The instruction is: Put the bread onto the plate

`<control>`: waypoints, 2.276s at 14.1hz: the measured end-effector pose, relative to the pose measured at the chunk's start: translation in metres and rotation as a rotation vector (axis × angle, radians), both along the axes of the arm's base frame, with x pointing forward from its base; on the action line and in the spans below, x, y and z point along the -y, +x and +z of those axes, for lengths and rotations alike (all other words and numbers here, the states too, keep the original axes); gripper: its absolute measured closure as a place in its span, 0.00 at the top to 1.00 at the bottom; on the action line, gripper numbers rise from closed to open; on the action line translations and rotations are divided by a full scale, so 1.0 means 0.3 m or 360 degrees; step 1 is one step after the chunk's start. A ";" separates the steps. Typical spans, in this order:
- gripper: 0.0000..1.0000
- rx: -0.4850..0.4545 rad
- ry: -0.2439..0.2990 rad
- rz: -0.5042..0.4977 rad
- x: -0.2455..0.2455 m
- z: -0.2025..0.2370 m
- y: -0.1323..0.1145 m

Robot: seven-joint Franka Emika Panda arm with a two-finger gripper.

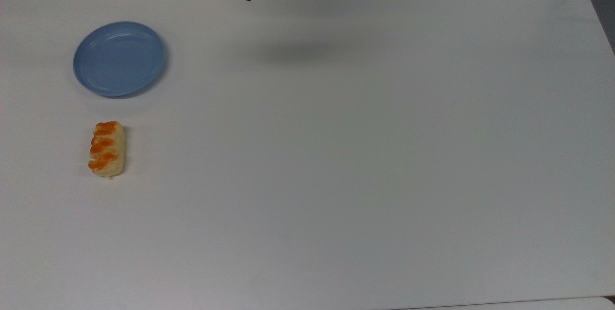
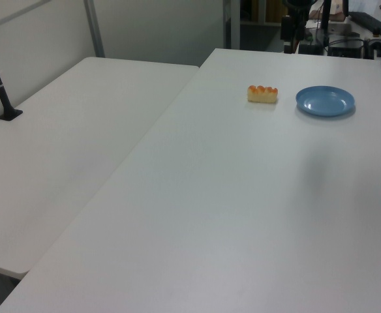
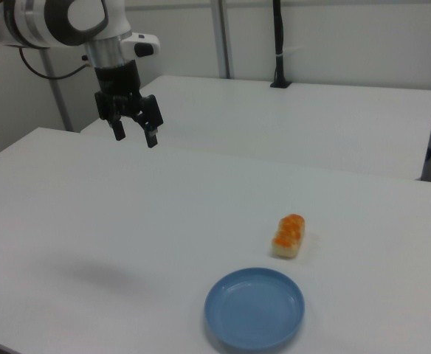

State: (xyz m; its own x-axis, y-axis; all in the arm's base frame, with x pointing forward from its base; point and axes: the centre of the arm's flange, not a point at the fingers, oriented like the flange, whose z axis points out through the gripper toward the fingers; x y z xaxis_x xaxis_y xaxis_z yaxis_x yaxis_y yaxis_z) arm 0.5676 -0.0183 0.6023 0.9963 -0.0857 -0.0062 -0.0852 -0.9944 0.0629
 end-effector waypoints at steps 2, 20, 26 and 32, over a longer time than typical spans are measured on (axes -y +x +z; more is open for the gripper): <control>1.00 -0.0005 0.0000 0.0010 0.001 -0.007 0.004; 1.00 0.0232 -0.0160 0.0013 0.874 -0.694 0.252; 1.00 0.0233 -0.0178 0.0049 0.882 -0.863 0.305; 1.00 0.0233 -0.0164 0.0060 0.855 -0.895 0.336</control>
State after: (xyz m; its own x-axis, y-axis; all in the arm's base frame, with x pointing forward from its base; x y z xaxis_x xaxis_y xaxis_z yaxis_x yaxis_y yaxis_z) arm 0.6683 -0.2749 0.3340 0.9884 -0.0407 0.1460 -0.0634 -0.9860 0.1543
